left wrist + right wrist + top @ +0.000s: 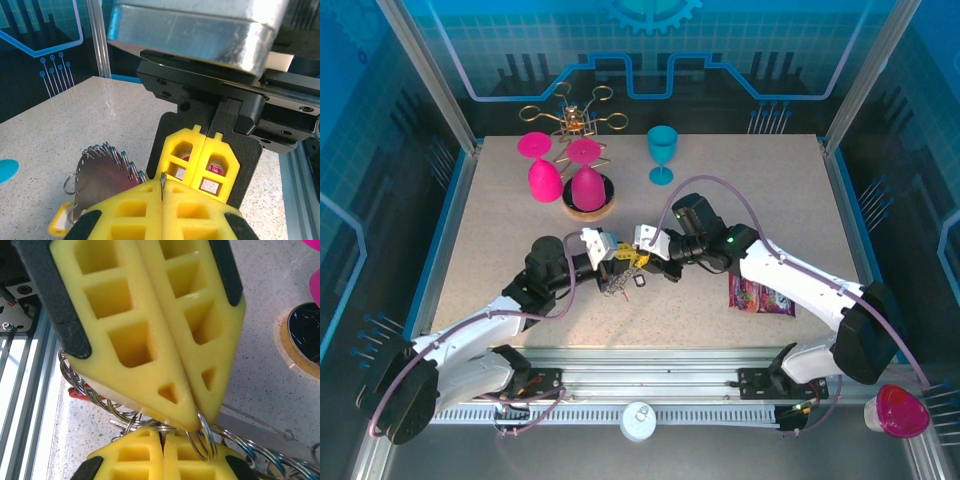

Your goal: Put the keys on the keyring

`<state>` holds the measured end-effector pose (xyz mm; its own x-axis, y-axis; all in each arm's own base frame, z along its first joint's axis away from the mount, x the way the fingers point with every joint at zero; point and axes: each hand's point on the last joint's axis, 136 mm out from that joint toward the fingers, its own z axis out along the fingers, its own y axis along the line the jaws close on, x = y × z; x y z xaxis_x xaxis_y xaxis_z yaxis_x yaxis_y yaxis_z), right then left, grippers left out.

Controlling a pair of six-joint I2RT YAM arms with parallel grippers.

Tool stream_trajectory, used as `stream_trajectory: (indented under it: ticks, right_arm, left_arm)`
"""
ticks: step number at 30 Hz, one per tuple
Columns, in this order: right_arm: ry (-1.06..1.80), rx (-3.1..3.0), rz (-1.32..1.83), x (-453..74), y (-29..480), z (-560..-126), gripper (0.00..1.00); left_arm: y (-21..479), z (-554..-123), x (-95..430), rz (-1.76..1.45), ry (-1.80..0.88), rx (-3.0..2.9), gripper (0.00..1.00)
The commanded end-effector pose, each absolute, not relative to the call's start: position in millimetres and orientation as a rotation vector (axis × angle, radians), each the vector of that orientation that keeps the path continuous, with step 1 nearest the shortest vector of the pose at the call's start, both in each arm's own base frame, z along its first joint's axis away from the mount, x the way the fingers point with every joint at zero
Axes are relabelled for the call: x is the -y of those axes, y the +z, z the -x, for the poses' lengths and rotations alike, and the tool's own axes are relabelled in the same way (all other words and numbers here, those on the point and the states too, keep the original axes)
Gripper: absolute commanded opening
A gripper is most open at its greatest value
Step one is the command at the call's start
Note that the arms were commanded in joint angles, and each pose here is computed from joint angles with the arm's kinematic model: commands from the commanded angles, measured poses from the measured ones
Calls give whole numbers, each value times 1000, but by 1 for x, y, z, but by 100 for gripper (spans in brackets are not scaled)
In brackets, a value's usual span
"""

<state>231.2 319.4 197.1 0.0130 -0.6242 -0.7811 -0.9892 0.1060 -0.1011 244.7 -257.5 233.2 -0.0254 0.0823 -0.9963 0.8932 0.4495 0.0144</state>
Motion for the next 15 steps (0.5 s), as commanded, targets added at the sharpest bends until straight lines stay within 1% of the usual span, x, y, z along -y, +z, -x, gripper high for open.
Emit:
stream_trajectory:
  ticks: [1,2,3,4,8,15]
  right_arm:
    - [733,-1625,1606,-327,210,-219,0]
    - [745,-1634,1592,-325,211,-220,15]
    - [767,-1639,1573,-322,213,-220,24]
    - [781,-1640,1546,-318,215,-221,26]
    - [853,-1621,1434,-300,228,-225,28]
    - [960,-1574,1360,-295,237,-227,23]
  left_arm:
    - [255,-245,258,-892,-813,-1362,0]
    - [254,-244,258,-893,-811,-1361,0]
    - [253,-244,258,-893,-809,-1362,0]
    - [254,-244,258,-895,-809,-1358,0]
    - [254,-239,259,-915,-822,-1349,0]
    - [254,-231,262,-959,-854,-1320,0]
